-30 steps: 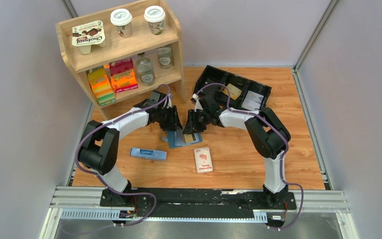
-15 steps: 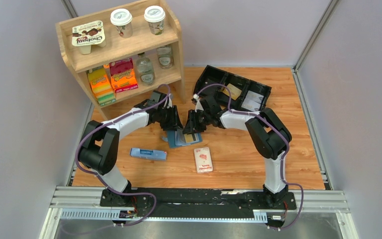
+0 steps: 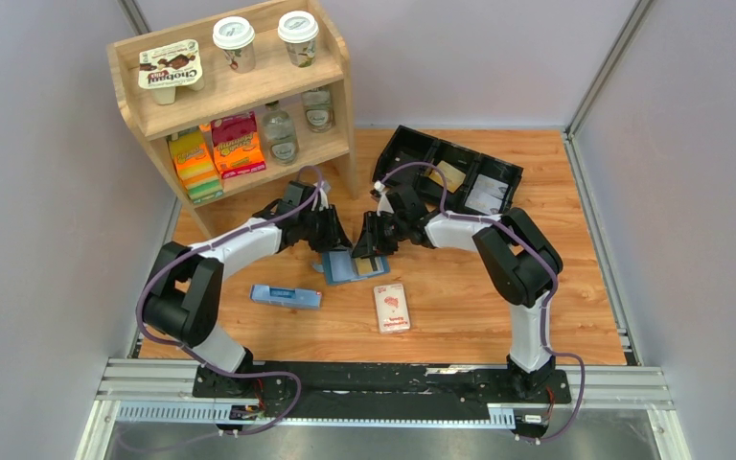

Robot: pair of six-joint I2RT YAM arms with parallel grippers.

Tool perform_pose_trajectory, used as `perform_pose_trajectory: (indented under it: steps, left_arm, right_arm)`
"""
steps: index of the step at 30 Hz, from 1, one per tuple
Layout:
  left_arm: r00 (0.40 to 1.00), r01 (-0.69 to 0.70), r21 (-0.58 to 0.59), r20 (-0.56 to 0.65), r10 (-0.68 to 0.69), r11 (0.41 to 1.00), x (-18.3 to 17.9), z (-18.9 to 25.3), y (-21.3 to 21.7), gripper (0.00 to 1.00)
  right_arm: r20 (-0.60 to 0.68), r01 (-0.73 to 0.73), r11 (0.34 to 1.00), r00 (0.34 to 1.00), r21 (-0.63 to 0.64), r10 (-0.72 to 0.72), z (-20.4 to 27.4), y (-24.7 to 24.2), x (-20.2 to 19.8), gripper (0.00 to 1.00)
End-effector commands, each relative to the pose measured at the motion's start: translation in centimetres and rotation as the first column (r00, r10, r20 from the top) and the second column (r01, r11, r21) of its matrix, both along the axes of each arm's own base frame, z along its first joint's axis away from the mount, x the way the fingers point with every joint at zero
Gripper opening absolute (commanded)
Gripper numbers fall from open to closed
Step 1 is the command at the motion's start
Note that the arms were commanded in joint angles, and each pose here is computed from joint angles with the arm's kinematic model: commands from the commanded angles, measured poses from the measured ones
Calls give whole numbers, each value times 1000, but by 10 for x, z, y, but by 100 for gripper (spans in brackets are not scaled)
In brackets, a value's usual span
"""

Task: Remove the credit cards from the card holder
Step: Remove the credit card from the card holder.

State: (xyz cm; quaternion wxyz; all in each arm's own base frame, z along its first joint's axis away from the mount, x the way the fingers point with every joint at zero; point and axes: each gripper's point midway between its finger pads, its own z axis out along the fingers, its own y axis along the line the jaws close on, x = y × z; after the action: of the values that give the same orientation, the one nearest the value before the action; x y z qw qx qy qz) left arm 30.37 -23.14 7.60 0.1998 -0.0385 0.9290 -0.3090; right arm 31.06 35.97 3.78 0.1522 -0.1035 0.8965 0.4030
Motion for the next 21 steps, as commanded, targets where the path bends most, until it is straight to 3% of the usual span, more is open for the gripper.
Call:
perform_pose_trajectory:
  steps: [1, 7, 14, 21]
  left_arm:
    - [998, 10, -103, 68, -3, 995, 4, 22, -14, 30]
    - [998, 6, -126, 61, 2, 992, 2, 19, -16, 29]
    - [997, 3, -170, 73, 10, 985, 1, 20, -19, 18]
    - [991, 7, -246, 130, 26, 969, 6, 33, -27, 19]
  right_arm:
    - [-38, 25, 999, 999, -46, -27, -16, -14, -5, 40]
    - [-49, 37, 999, 998, -33, -38, -17, -17, -4, 40]
    - [-59, 40, 999, 997, -24, -41, -18, -17, -5, 40]
    - [-91, 57, 998, 994, -11, -58, -22, -21, -5, 40]
